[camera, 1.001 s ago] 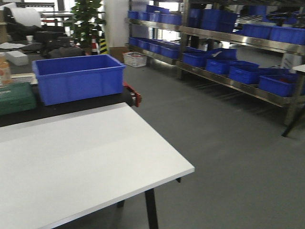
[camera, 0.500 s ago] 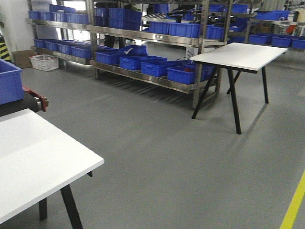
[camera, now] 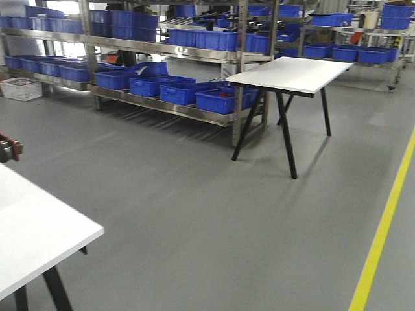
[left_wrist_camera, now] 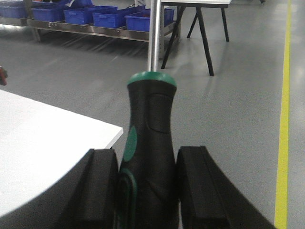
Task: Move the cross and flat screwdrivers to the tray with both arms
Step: 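Drive the base away from the table holding both screwdrivers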
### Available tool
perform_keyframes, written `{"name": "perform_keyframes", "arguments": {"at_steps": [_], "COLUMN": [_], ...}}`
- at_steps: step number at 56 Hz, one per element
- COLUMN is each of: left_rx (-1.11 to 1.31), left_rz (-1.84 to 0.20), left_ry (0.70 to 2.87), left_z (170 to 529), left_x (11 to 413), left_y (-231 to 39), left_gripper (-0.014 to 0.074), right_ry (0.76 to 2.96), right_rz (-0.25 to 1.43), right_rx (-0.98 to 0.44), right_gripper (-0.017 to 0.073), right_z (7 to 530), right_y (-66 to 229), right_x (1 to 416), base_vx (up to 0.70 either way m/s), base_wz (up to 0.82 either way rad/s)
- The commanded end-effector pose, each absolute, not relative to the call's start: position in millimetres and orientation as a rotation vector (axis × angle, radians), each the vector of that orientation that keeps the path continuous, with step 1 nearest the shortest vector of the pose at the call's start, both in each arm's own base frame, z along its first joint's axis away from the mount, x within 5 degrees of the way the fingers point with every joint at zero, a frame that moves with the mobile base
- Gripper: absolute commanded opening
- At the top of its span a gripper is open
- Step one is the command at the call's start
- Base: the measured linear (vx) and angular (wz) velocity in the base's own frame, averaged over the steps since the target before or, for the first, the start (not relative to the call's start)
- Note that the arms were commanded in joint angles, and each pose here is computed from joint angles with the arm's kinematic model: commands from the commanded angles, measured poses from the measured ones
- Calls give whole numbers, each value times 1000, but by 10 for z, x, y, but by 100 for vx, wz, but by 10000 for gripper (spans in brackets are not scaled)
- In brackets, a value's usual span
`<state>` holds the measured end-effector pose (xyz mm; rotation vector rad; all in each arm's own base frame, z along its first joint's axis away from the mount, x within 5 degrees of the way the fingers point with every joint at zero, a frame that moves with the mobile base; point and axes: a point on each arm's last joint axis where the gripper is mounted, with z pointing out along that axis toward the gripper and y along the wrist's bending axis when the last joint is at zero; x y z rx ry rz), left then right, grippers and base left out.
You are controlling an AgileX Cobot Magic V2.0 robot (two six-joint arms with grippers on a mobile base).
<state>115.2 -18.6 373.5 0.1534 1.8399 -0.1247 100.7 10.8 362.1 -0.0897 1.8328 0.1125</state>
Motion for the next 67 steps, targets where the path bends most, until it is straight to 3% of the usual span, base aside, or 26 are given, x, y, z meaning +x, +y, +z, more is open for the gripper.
{"name": "perform_keyframes", "arguments": {"at_steps": [1,31,67], "left_rx": [128,128,128], "left_rz": [-135,-135,-135], "left_ry": [1717,1717,1717], "left_z": [3919,3919,3919], "left_x": [1153,1153,1153], "left_y": [-181,-181,-181], "left_gripper": [0,0,0], "right_ry": [1721,1720,1721], "right_rz": [100,99,100], "right_rx": [-64,-63,-64], "right_gripper": [-8,-8,-8], "right_z": [3791,3792,3791], "right_y": [89,89,89], "right_x": [1016,1016,1016], "base_vx": [14,25,43], "base_wz": [-26,-22,-17]}}
